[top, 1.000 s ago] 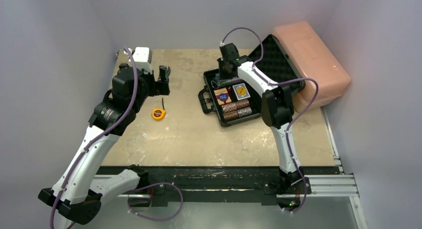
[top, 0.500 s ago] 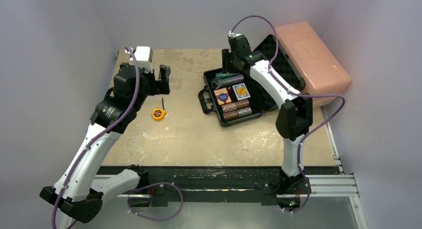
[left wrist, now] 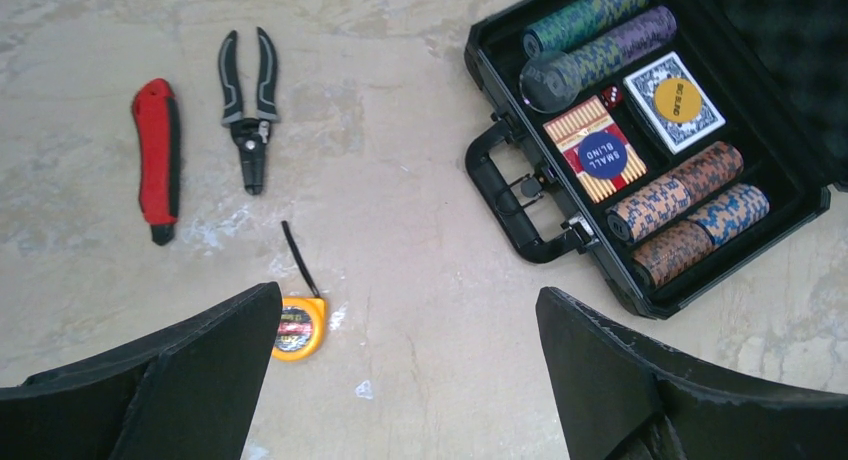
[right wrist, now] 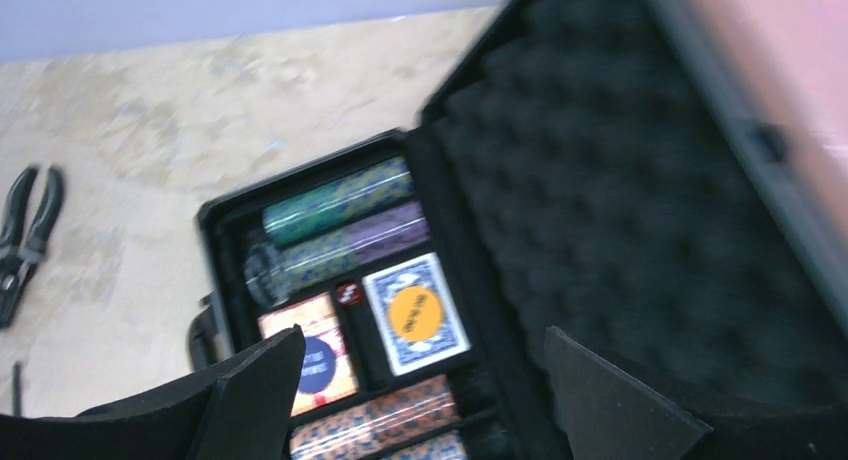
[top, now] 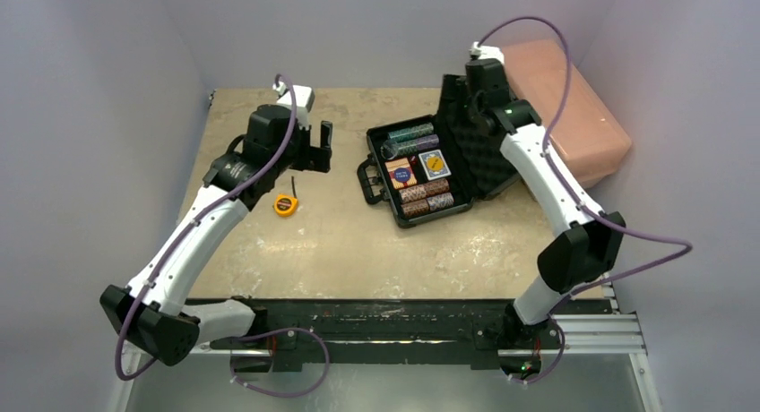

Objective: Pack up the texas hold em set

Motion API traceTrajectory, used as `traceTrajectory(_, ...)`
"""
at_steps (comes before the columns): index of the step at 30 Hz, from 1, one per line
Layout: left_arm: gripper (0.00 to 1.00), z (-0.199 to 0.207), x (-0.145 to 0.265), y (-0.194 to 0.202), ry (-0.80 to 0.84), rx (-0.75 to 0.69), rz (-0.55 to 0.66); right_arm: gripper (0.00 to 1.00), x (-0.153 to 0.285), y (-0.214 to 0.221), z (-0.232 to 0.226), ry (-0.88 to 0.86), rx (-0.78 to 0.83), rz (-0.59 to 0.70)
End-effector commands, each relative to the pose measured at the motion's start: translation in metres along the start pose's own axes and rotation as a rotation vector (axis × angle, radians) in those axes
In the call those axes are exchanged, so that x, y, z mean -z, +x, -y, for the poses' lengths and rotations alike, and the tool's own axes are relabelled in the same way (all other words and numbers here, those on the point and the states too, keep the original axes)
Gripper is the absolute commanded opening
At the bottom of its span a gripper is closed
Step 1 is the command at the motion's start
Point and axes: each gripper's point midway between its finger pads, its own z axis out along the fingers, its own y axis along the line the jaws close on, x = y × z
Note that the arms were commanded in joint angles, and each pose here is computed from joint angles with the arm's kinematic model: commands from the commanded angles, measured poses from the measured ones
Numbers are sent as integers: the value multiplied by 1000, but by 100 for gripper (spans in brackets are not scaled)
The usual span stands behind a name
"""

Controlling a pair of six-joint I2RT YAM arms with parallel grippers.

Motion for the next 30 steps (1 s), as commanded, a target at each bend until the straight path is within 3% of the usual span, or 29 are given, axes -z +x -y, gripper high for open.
traceTrajectory(1,100,20,-15,3,94,11,-32,94,24,-32,64,116,-109,103)
traceTrajectory(8,100,33,-31,18,131,2,-111,92,15,-38,125,174,-204,87)
traceTrajectory(18,100,34,-27,16,127,-5,-106,81,-22,-54,141,190,-155,69)
traceTrajectory(30,100,35,-18,8,137,-3,-79,76,-55,-60,156,236,-143,53)
